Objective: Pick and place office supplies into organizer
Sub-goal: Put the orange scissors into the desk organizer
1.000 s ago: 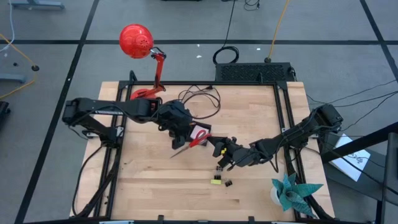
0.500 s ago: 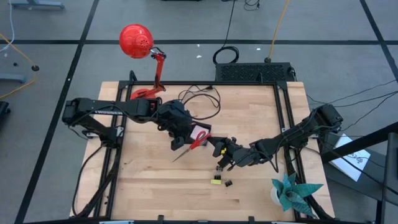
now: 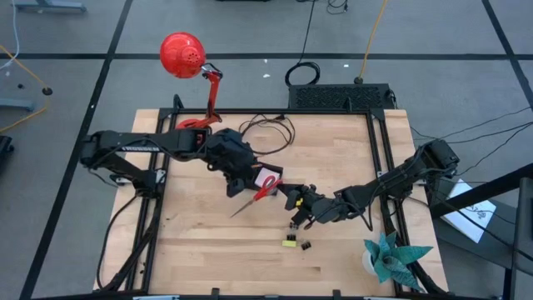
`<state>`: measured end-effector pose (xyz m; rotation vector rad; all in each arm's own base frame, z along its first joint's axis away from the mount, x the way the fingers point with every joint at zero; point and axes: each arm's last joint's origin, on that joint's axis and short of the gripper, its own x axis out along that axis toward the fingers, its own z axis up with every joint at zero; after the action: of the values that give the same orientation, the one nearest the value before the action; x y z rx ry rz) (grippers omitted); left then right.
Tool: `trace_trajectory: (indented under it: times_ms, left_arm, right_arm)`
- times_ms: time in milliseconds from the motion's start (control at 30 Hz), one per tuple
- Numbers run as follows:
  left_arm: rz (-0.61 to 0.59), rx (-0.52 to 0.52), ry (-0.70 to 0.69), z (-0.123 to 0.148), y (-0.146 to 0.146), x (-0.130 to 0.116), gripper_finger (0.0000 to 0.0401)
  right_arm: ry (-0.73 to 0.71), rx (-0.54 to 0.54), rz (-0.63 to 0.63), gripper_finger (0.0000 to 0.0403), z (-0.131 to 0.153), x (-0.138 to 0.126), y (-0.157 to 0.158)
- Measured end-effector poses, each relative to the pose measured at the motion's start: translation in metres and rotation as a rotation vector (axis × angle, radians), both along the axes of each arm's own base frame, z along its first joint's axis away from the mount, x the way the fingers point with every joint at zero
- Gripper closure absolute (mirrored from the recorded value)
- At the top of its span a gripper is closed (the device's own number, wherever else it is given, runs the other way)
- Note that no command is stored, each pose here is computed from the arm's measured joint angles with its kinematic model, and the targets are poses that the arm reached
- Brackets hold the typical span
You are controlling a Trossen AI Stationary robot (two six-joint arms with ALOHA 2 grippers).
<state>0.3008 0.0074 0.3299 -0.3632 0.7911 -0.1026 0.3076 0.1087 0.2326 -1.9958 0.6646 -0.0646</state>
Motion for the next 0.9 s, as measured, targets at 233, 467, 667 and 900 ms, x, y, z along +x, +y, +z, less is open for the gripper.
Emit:
trace_trajectory:
  times_ms: [233,467,667,900]
  left_arm:
    - [-0.016,0.006,-0.011,0.002,-0.007,0.000,0.0127]
    - [-0.023,0.011,-0.012,0.000,-0.014,0.003,0.0128]
    - [-0.022,0.033,-0.008,-0.003,-0.018,0.006,0.0127]
    - [-0.010,0.079,-0.005,-0.009,-0.018,0.013,0.0132]
  right_arm:
    - [-0.004,-0.001,-0.003,0.0386,0.001,0.001,-0.002]
    - [-0.003,-0.006,-0.031,0.0386,0.001,0.004,-0.011]
    - [-0.028,0.001,-0.042,0.0386,0.003,0.006,-0.015]
    - [-0.049,0.009,-0.040,0.0386,0.005,0.007,-0.014]
